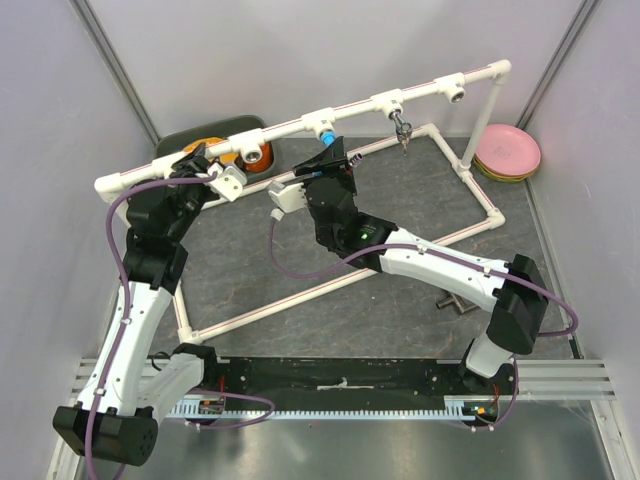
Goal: Install the water faucets
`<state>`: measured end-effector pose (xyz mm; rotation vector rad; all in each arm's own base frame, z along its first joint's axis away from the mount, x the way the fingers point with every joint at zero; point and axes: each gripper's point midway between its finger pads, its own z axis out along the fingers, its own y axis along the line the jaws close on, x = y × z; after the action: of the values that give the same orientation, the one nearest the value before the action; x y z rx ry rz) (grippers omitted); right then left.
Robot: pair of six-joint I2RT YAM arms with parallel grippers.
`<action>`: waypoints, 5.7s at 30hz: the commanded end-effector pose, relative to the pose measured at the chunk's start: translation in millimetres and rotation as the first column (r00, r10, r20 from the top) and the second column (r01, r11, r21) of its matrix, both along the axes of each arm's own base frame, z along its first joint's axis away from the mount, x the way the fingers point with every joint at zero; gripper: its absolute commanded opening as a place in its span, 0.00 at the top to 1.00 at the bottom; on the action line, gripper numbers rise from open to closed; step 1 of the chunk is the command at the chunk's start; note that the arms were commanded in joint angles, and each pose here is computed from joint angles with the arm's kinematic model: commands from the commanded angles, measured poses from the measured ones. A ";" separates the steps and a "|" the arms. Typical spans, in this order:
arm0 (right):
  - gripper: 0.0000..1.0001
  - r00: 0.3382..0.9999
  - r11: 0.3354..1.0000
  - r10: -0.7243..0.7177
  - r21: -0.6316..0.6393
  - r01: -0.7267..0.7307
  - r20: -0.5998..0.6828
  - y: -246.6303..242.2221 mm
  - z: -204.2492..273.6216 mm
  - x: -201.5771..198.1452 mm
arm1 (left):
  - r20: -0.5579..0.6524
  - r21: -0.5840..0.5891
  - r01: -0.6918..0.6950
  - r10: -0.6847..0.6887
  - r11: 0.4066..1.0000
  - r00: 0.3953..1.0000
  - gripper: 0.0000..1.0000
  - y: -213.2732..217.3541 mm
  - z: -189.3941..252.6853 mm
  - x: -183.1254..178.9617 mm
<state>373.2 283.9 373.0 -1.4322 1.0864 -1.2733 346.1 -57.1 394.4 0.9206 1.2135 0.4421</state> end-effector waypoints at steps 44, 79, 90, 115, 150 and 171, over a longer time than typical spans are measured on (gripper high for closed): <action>0.06 0.886 0.376 0.460 0.892 -0.253 0.057 -16.5 106.0 -60.7 | -0.128 -0.066 -0.127 0.117 0.990 0.985 0.98 24.9 -33.6 6.5; 0.14 0.980 0.902 0.199 0.385 -0.194 0.027 17.2 28.2 -30.6 | -0.131 -0.066 -0.130 0.120 0.989 0.984 0.98 26.2 -33.7 6.7; 0.93 0.991 0.869 0.078 0.479 -0.123 0.113 10.8 31.7 -12.0 | -0.125 -0.067 -0.131 0.122 0.989 0.985 0.98 26.6 -31.8 5.6; 1.00 0.978 -0.645 0.164 0.764 0.010 0.126 -39.9 84.4 -9.4 | -0.123 -0.069 -0.129 0.120 0.989 0.985 0.98 26.3 -31.0 5.3; 0.47 0.950 -0.847 0.187 0.531 0.027 0.251 -68.6 113.1 -13.5 | -0.114 -0.071 -0.136 0.128 0.988 0.985 0.98 27.8 -28.9 4.1; 0.02 0.972 -0.031 0.235 0.999 0.030 -0.022 -18.4 95.5 -43.3 | -0.122 -0.068 -0.138 0.129 0.988 0.984 0.98 28.3 -31.5 5.2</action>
<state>320.5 263.8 503.5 -0.2383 1.3702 0.2623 342.7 -60.9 394.6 0.9200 1.2058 0.4066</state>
